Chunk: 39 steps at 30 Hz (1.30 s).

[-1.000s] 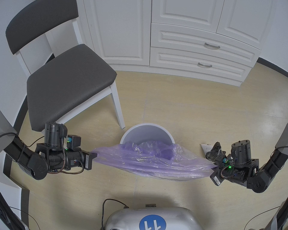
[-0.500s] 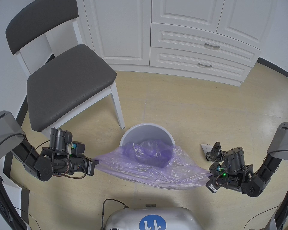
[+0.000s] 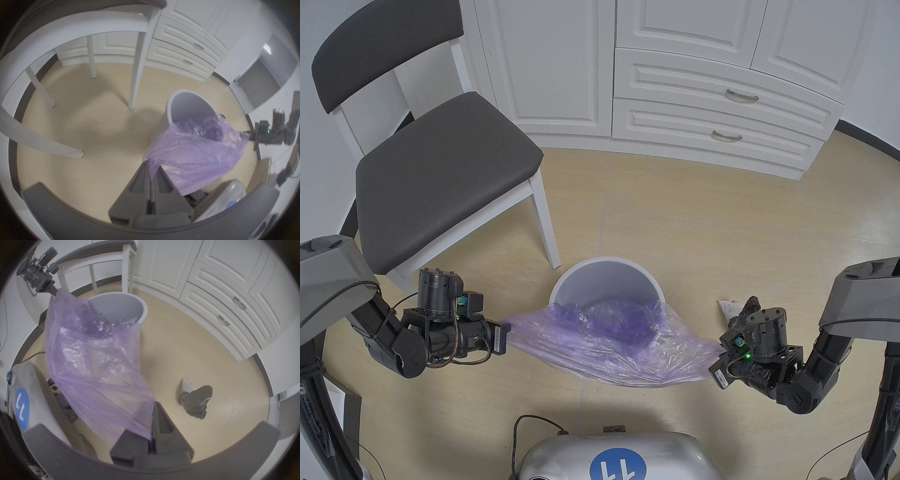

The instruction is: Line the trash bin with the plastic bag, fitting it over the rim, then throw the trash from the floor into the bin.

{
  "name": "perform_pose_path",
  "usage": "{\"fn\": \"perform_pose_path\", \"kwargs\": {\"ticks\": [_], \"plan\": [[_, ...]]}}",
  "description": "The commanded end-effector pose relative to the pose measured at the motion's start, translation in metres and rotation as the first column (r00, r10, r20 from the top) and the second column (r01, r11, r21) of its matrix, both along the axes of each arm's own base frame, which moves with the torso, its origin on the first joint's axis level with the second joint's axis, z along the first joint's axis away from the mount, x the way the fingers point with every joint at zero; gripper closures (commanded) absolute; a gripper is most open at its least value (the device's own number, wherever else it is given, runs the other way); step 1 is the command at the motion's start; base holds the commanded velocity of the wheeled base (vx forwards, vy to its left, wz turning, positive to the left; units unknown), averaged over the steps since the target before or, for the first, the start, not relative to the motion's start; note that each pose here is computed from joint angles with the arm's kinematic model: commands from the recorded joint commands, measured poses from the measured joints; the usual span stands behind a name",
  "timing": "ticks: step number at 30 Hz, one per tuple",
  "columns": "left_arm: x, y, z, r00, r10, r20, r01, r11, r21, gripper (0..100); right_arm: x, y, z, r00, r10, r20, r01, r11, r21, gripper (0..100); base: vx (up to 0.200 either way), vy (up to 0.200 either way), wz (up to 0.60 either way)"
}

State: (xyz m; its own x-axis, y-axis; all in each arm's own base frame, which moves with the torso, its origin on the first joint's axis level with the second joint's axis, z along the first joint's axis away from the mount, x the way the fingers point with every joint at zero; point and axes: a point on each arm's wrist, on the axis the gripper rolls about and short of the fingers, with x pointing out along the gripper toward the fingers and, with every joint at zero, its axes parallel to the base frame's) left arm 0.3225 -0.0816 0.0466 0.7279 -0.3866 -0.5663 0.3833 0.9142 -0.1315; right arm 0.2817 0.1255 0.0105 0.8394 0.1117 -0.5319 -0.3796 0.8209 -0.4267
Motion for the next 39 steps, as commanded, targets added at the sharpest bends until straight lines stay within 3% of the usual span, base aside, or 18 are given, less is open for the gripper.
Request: {"fn": "perform_pose_path", "kwargs": {"ticks": [1, 14, 24, 27, 33, 38, 39], "plan": [[0.012, -0.013, -0.005, 0.997, 0.069, 0.033, -0.067, 0.996, -0.056, 100, 0.01, 0.006, -0.012, 0.998, -0.045, 0.049, 0.045, 0.999, 0.011, 100, 0.0, 0.0, 0.0], [0.008, -0.024, 0.027, 0.983, 0.091, 0.159, -0.06, 0.98, -0.191, 100, 0.017, -0.001, 0.026, 0.966, -0.121, 0.227, 0.104, 0.991, 0.087, 100, 0.0, 0.0, 0.0], [0.005, -0.033, 0.017, 0.99, 0.063, 0.128, -0.039, 0.983, -0.18, 100, 0.014, -0.01, 0.02, 0.973, -0.13, 0.191, 0.121, 0.991, 0.054, 100, 0.0, 0.0, 0.0], [0.01, -0.029, 0.005, 0.992, 0.077, 0.096, -0.06, 0.984, -0.167, 100, 0.014, -0.01, 0.008, 0.98, -0.114, 0.161, 0.114, 0.993, 0.013, 100, 0.0, 0.0, 0.0], [0.008, -0.022, 0.006, 0.994, 0.082, 0.078, -0.069, 0.985, -0.155, 100, 0.004, -0.019, 0.012, 0.984, -0.095, 0.149, 0.101, 0.994, -0.03, 100, 0.0, 0.0, 0.0], [0.005, -0.02, 0.004, 0.997, 0.074, 0.035, -0.069, 0.99, -0.121, 100, -0.005, -0.023, 0.008, 0.992, -0.056, 0.117, 0.065, 0.995, -0.079, 100, 0.0, 0.0, 0.0], [0.001, -0.018, 0.003, 0.999, 0.053, 0.006, -0.052, 0.996, -0.076, 100, -0.007, -0.025, 0.007, 0.993, -0.047, 0.107, 0.057, 0.994, -0.093, 100, 0.0, 0.0, 0.0]]}}
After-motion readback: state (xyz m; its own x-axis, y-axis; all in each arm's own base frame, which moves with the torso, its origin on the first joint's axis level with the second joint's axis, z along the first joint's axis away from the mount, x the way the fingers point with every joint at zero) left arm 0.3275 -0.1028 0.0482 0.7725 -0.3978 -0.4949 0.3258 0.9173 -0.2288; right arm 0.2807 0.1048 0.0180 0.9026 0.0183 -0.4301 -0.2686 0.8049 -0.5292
